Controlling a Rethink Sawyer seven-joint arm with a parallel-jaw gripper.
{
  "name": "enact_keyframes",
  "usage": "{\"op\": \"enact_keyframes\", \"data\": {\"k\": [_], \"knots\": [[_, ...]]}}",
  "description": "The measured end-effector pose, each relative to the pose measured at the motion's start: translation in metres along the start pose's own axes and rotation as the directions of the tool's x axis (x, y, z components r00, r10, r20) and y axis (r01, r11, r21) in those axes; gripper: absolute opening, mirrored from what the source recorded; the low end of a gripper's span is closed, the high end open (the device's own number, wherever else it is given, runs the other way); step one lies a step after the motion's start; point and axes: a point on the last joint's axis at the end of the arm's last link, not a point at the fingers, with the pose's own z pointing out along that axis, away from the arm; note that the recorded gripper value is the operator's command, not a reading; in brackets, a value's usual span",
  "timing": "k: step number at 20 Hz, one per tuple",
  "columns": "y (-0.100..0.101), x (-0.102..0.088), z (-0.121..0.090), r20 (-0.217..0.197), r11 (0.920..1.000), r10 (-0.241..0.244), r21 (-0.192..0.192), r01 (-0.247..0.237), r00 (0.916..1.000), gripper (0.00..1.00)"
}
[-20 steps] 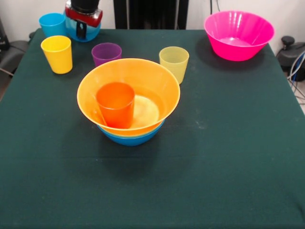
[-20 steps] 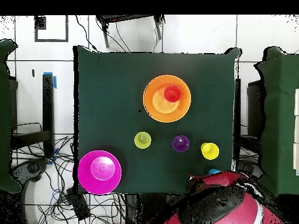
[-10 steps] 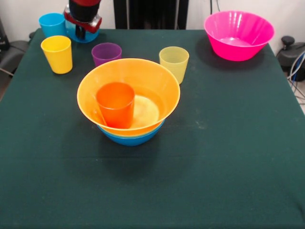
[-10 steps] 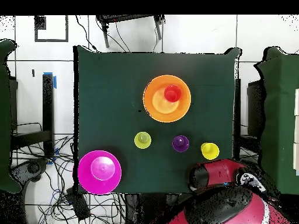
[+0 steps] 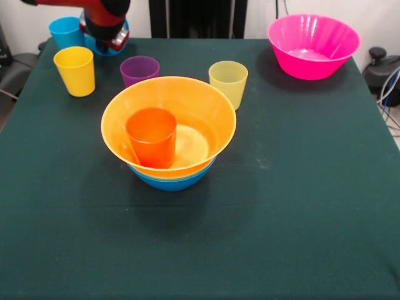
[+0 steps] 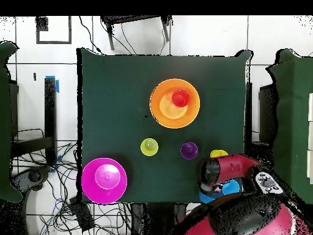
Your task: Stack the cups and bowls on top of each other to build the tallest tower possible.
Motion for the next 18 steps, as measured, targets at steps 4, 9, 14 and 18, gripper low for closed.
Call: {"op": "enact_keyframes", "data": {"k": [4, 9, 14, 18], "knots": [[-0.002, -0.011, 0.001, -0.073, 0.9984, -0.055, -0.015, 0.054, 0.9958, 0.0], [-0.002, -0.02, 0.002, -0.133, 0.9898, -0.141, -0.036, 0.138, 0.981, 0.0], [-0.001, -0.023, 0.003, -0.151, 0.9855, -0.17, -0.033, 0.166, 0.9739, 0.0], [-0.001, -0.022, 0.003, -0.148, 0.9847, -0.174, -0.031, 0.171, 0.9736, 0.0]]}}
